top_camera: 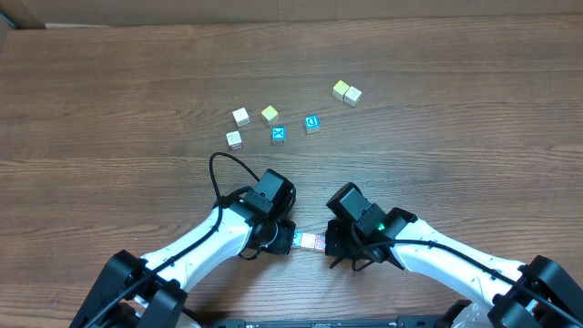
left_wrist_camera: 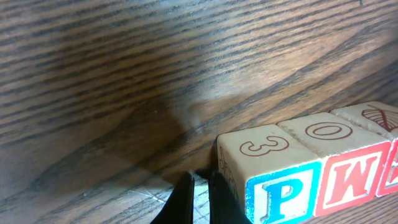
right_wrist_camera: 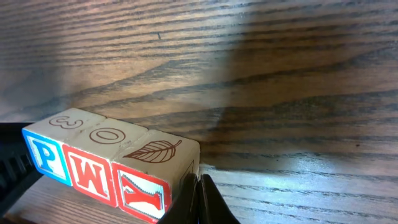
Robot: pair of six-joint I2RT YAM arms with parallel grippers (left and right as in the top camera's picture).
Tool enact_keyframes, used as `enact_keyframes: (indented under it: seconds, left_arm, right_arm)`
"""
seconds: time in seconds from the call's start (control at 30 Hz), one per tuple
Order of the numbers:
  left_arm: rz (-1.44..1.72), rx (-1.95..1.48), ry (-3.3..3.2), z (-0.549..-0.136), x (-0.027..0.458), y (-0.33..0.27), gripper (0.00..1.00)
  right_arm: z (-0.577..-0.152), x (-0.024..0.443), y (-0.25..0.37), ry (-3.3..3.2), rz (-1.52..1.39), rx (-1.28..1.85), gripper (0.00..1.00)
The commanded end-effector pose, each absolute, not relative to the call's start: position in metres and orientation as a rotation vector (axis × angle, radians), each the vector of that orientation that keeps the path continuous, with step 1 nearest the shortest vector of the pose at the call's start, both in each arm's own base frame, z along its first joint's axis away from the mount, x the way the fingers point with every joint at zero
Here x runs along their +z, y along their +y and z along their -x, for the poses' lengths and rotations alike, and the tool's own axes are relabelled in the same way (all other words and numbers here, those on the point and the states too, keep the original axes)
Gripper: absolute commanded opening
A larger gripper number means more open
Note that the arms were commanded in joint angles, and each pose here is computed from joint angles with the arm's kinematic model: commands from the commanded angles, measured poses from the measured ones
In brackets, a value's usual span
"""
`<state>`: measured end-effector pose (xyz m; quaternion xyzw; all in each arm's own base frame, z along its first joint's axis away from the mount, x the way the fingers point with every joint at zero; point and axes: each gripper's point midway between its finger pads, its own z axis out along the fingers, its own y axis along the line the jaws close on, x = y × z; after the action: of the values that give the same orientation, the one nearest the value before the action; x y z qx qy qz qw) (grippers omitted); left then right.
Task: Flip 3 blocks
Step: 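Push the row inward with both grippers from either end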
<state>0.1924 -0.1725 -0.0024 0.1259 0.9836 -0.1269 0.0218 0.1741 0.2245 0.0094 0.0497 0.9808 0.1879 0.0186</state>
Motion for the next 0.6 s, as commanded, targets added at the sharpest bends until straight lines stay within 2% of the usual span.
enact_keyframes:
  seconds: [0.0,0.57]
  left_arm:
    - [-0.430,-0.459,3.073,-0.1830,-0.0043,-0.1777,0.04]
    - [-0.396,-0.436,3.118,-0.1757,-0.0054,-0.1725,0.04]
  right_arm:
    - [-0.1730,0.0111,0.2321,3.042,-0.158,0.626,0.04]
    - [-0.1791,0.0139,0.2374,3.003,-0.083,0.653,0.04]
